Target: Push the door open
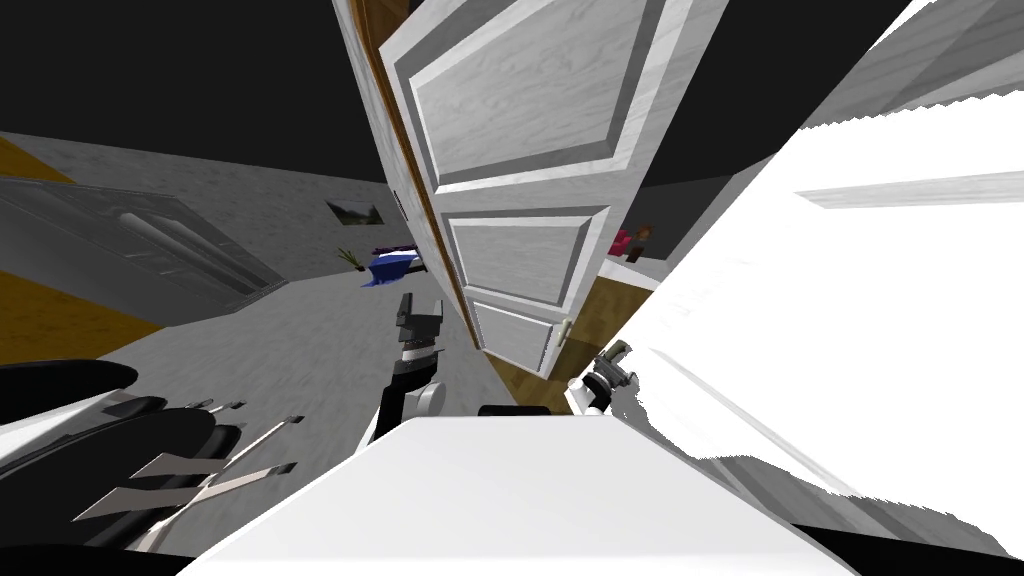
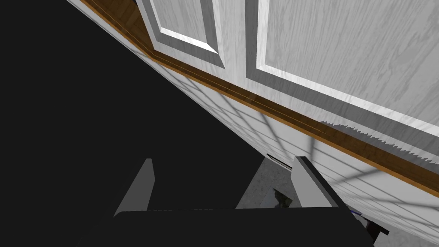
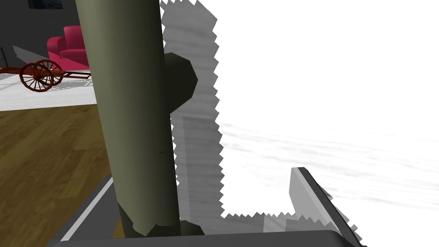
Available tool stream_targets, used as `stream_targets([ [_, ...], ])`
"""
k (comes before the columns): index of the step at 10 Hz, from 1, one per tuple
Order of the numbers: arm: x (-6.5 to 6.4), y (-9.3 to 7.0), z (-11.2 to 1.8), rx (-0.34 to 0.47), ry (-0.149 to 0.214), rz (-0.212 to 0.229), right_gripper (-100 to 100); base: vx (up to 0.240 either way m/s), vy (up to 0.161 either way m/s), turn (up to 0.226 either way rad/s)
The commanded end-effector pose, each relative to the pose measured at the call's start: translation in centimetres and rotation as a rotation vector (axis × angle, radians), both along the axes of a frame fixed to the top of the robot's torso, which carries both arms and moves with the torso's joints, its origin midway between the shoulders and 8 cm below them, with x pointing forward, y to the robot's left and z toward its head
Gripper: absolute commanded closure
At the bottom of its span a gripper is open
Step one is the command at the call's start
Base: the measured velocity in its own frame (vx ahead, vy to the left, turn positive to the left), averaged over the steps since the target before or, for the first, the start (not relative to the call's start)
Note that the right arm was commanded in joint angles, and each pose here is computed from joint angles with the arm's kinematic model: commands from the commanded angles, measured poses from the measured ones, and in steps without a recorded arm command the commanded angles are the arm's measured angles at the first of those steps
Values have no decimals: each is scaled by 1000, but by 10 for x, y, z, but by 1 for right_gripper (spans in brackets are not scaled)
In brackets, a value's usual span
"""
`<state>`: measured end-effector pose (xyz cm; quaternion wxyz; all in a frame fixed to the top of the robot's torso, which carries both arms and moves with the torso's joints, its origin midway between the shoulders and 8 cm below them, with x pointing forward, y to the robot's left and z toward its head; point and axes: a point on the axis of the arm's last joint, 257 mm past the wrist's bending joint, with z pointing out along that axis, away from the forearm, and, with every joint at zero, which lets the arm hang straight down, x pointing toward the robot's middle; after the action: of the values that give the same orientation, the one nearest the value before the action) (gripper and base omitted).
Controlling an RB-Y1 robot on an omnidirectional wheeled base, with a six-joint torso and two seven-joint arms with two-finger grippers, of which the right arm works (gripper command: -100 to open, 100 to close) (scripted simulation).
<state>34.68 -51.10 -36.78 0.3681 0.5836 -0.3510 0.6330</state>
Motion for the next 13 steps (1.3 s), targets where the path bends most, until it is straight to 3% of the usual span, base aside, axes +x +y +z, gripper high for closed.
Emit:
stream_targets([
  [1,-25,-23,6,-28,3,-71,100,49,-104,68],
  [2,-31,-28,6,-29,1,-96,100,51,-98,75],
  [7,-31,-28,6,-29,1,-96,100,7,-17,-3],
  [8,-37,-33,7,-30,-1,-123,100,11,-30,59],
  [11,-37,-33,7,-30,-1,-123,100,13,-26,15],
  [13,-51,-43,8,-32,-5,-177,100,26,-54,65],
])
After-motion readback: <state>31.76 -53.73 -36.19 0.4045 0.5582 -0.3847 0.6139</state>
